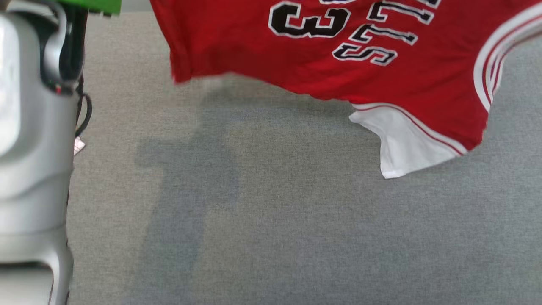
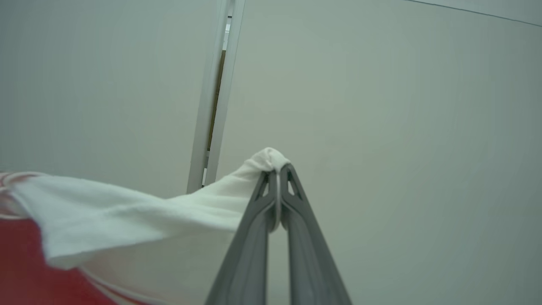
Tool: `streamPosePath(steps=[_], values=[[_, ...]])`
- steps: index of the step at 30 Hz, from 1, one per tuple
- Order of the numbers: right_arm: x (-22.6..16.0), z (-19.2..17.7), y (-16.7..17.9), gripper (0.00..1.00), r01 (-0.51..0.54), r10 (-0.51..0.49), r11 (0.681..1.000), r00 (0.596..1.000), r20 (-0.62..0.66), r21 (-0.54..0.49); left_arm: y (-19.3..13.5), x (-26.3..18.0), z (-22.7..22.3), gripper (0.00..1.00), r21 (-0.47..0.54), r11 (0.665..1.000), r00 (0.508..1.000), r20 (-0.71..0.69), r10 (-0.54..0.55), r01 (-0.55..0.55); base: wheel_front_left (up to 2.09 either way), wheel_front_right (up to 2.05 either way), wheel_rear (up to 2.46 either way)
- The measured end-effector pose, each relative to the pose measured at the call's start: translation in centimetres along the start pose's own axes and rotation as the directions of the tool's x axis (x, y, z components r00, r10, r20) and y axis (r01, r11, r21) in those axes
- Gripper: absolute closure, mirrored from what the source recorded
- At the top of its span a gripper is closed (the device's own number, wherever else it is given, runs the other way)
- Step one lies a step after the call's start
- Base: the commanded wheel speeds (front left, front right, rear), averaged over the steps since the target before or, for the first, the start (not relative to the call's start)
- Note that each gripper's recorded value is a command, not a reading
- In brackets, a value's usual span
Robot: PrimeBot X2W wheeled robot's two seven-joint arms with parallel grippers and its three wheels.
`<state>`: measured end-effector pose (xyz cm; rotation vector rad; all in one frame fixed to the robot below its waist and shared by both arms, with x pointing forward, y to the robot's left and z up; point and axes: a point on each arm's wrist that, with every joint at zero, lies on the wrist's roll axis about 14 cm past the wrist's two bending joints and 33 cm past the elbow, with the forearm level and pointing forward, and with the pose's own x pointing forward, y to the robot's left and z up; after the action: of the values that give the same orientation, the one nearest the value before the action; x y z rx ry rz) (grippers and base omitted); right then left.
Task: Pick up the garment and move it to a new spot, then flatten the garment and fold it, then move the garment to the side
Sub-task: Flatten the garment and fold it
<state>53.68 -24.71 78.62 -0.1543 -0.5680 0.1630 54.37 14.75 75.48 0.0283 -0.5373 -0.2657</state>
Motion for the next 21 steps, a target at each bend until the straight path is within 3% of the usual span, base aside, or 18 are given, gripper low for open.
streamPosePath(steps=[4, 9, 12, 17, 21], values=[[2.9, -0.8, 0.0, 1.00, 0.032, -0.032, 0.999, 0.999, 0.010, 0.043, 1.4, 2.6, -2.0, 1.00, -0.049, 0.998, 0.999, -0.027, 0.046, -0.047, 0.00, 0.00, 0.00], [6.3, 2.4, 0.2, 1.00, 0.066, -0.078, 0.993, 0.989, 0.125, 0.098, 4.0, 5.4, -1.1, 1.00, -0.127, 0.981, 0.989, 0.018, 0.150, -0.147, 0.00, 0.00, 0.00], [7.7, 2.3, 1.3, 1.00, 0.051, -0.062, 0.994, 0.992, 0.112, 0.099, 4.9, 6.4, -2.1, 1.00, -0.177, 0.965, 0.980, -0.003, 0.198, -0.195, 0.00, 0.00, 0.00], [7.6, -4.7, 4.5, 1.00, 0.015, -0.011, 0.990, 1.000, -0.029, 0.142, 5.0, 3.8, -11.5, 1.00, -0.171, 0.948, 0.947, -0.232, 0.224, -0.266, 0.00, 0.00, 0.00], [3.5, -14.6, 7.8, 1.00, 0.007, 0.044, 0.980, 0.968, -0.247, 0.199, 3.0, -2.2, -21.4, 1.00, -0.171, 0.934, 0.858, -0.472, 0.202, -0.313, 0.00, 0.00, 0.00]])
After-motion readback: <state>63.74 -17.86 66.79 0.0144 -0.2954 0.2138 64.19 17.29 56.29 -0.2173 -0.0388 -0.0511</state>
